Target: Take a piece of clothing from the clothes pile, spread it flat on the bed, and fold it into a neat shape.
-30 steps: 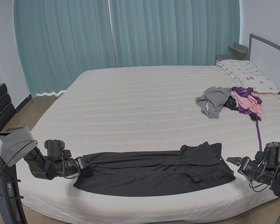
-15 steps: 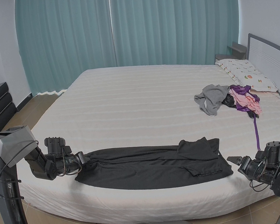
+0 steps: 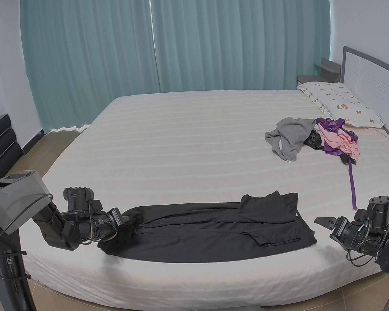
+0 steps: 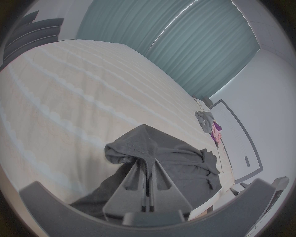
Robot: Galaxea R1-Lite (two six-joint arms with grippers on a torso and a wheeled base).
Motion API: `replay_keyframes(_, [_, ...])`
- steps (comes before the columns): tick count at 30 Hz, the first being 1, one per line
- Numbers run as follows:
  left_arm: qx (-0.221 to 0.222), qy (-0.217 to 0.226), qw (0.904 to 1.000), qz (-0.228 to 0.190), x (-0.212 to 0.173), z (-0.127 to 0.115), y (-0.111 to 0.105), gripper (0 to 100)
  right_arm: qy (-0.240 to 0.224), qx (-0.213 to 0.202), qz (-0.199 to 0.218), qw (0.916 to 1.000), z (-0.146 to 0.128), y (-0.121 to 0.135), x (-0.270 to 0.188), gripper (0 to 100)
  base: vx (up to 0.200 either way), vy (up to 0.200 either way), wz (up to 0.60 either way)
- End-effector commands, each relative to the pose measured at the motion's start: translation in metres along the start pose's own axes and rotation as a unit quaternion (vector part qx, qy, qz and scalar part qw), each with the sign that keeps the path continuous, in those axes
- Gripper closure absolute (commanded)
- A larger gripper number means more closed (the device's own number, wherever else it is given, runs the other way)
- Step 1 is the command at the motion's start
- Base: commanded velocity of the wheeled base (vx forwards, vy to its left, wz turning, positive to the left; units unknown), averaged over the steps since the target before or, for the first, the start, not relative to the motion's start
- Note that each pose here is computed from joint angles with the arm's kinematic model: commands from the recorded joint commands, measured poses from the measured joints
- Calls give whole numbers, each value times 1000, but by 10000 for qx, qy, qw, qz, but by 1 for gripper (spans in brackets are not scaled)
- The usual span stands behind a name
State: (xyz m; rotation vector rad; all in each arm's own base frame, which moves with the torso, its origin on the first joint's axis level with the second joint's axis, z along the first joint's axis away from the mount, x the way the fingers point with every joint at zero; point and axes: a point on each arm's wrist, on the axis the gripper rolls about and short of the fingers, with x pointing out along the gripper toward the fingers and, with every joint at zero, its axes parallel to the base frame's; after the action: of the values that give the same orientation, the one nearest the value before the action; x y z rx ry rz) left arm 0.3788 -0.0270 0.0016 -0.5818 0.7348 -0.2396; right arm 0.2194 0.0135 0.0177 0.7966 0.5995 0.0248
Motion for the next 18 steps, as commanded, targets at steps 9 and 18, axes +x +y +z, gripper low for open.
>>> replay_keyframes(9, [125,50,9985,-534,-16,-8,-60,100,19,1,-9,10000,-2,-1,-3,0,0,-200,0])
replay_keyframes(18, [305,120,9964,-786,-17,-13,-98,100,29,1,0,10000,-2,0,-3,0,0,-200,0])
